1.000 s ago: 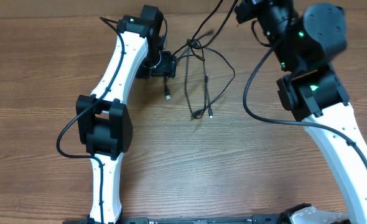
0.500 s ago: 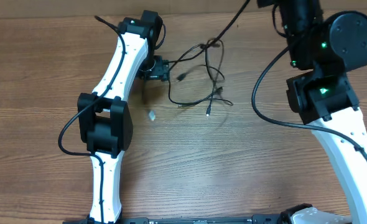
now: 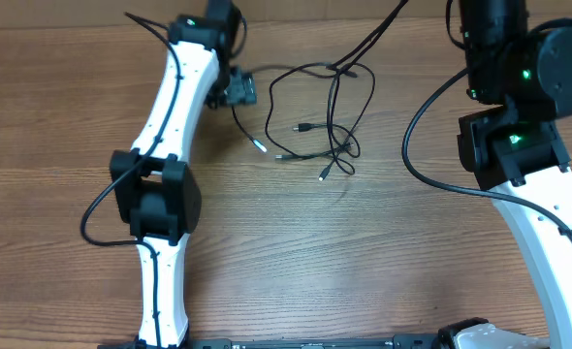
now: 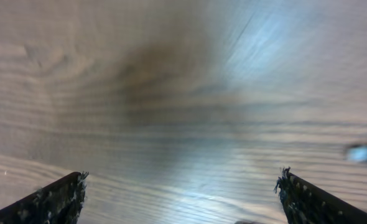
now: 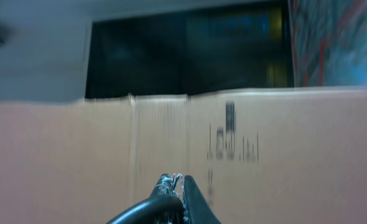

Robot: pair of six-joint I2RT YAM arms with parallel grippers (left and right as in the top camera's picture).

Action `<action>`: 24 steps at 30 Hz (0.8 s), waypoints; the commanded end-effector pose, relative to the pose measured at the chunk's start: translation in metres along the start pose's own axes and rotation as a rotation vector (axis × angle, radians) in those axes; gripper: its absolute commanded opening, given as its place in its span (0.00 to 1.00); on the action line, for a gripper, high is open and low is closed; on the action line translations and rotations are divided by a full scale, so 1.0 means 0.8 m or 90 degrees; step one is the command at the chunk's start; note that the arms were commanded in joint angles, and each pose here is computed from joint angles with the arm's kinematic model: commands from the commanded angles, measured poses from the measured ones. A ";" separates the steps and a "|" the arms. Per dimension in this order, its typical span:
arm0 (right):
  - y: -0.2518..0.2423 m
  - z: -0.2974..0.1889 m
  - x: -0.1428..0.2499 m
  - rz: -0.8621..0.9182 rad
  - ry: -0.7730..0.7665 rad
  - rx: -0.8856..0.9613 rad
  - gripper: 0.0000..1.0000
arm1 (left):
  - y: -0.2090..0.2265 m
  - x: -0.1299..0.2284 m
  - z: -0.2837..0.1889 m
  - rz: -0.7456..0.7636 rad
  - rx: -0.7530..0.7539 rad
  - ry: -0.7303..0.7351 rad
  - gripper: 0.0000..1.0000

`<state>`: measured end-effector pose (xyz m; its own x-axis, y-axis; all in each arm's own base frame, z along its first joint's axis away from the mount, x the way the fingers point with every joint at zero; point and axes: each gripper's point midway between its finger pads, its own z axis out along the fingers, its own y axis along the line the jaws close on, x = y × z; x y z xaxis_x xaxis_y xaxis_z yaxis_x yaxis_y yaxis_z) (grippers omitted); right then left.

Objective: Untangle cables

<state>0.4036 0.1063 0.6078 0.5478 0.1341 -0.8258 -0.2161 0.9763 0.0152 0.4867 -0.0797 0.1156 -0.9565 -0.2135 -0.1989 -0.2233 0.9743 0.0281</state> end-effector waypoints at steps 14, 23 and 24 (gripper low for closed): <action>-0.001 0.004 0.007 -0.006 0.022 -0.001 0.04 | -0.045 -0.010 -0.138 0.162 0.213 -0.100 0.91; -0.009 0.002 0.026 -0.009 0.061 0.022 0.04 | -0.027 0.046 -0.089 0.206 0.174 0.044 1.00; -0.010 0.002 0.029 -0.010 0.068 0.024 0.04 | -0.024 0.054 -0.082 0.205 0.169 0.066 0.99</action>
<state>0.4220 0.1099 0.5799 0.4466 0.1003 -0.8891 -0.2046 0.9788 0.0076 0.4446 -0.1174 0.1923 -0.9779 0.0822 -0.1923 0.1220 0.9711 -0.2053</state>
